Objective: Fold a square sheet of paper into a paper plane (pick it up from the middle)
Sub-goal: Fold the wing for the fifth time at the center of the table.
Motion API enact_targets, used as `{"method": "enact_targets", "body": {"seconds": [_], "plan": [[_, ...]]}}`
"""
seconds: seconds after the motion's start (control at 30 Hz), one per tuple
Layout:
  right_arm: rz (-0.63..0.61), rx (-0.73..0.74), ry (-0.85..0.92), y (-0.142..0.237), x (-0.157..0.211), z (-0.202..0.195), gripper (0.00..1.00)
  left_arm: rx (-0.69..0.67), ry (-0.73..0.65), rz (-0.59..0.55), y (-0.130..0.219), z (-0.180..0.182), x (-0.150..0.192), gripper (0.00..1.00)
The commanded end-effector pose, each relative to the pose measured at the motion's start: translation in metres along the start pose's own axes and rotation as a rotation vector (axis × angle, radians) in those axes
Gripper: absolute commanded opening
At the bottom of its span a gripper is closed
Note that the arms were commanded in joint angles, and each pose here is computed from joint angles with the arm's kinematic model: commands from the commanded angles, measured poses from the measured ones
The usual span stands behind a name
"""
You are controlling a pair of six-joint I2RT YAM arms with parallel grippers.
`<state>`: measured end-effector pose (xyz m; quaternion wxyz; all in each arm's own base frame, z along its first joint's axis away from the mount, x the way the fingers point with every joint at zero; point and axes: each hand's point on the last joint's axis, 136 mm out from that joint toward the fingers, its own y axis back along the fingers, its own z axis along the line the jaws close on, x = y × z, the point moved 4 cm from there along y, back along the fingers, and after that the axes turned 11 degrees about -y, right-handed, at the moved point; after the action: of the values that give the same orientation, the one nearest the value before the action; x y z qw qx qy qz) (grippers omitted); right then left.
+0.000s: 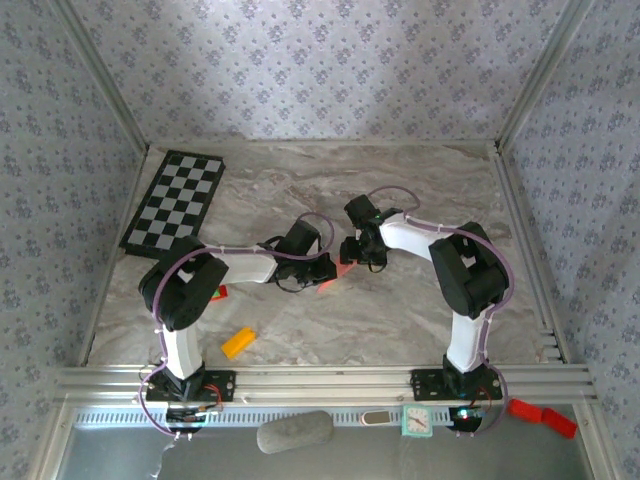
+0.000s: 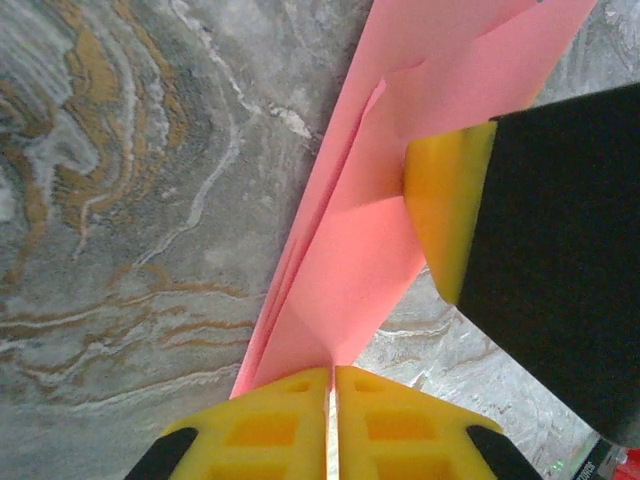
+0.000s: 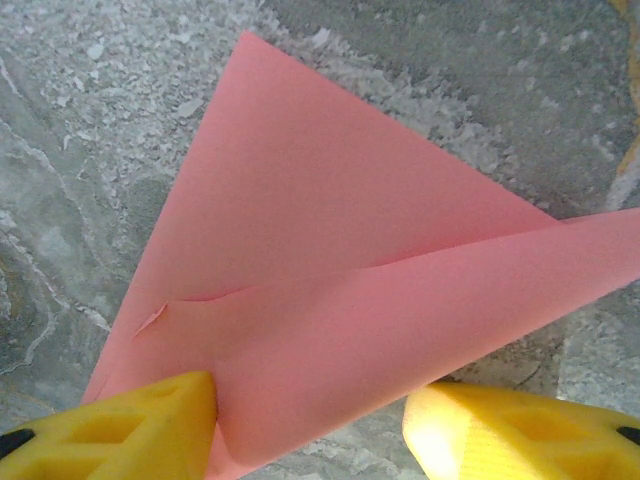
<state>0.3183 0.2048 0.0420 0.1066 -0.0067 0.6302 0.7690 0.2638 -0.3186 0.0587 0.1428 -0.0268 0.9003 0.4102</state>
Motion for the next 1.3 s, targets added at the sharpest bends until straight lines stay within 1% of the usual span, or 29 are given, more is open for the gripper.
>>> {"method": "enact_targets", "body": {"seconds": [0.0, 0.3, 0.47, 0.57, 0.67, 0.77, 0.9, 1.0, 1.07, 1.13, 1.2, 1.27], "plan": [[0.184, 0.164, -0.01, -0.067, 0.048, -0.044, 0.61, -0.028, 0.02, -0.015, -0.001, 0.004, -0.006, 0.1], [0.18, 0.155, -0.011, -0.064, 0.046, -0.042, 0.61, -0.12, 0.116, 0.02, -0.007, 0.028, 0.008, 0.06], [0.154, 0.121, -0.008, -0.05, 0.038, -0.033, 0.61, -0.164, 0.17, 0.048, -0.009, 0.041, 0.016, 0.04], [0.118, 0.064, -0.008, -0.028, 0.026, -0.023, 0.62, -0.173, 0.194, 0.061, -0.01, 0.044, 0.019, 0.04], [0.05, -0.035, -0.015, 0.006, 0.011, -0.011, 0.62, -0.184, 0.205, 0.075, -0.01, 0.046, 0.022, 0.03], [-0.03, -0.13, -0.014, 0.041, -0.001, -0.006, 0.66, -0.178, 0.21, 0.085, -0.011, 0.046, 0.024, 0.02], [-0.107, -0.251, -0.012, 0.072, -0.001, -0.006, 0.67, -0.165, 0.208, 0.091, -0.012, 0.044, 0.024, 0.01], [-0.146, -0.307, -0.006, 0.085, 0.003, -0.005, 0.66, -0.165, 0.207, 0.095, -0.012, 0.044, 0.025, 0.0], [-0.144, -0.361, -0.005, 0.086, 0.007, -0.001, 0.62, -0.165, 0.208, 0.096, -0.012, 0.044, 0.025, 0.0], [-0.129, -0.42, -0.007, 0.082, 0.01, 0.006, 0.52, -0.165, 0.208, 0.097, -0.012, 0.044, 0.025, 0.0], [-0.107, -0.467, -0.011, 0.077, 0.011, 0.015, 0.38, -0.169, 0.208, 0.098, -0.012, 0.044, 0.025, 0.0], [-0.089, -0.489, -0.011, 0.07, 0.011, 0.021, 0.27, -0.173, 0.212, 0.099, -0.011, 0.045, 0.026, 0.0]]}}
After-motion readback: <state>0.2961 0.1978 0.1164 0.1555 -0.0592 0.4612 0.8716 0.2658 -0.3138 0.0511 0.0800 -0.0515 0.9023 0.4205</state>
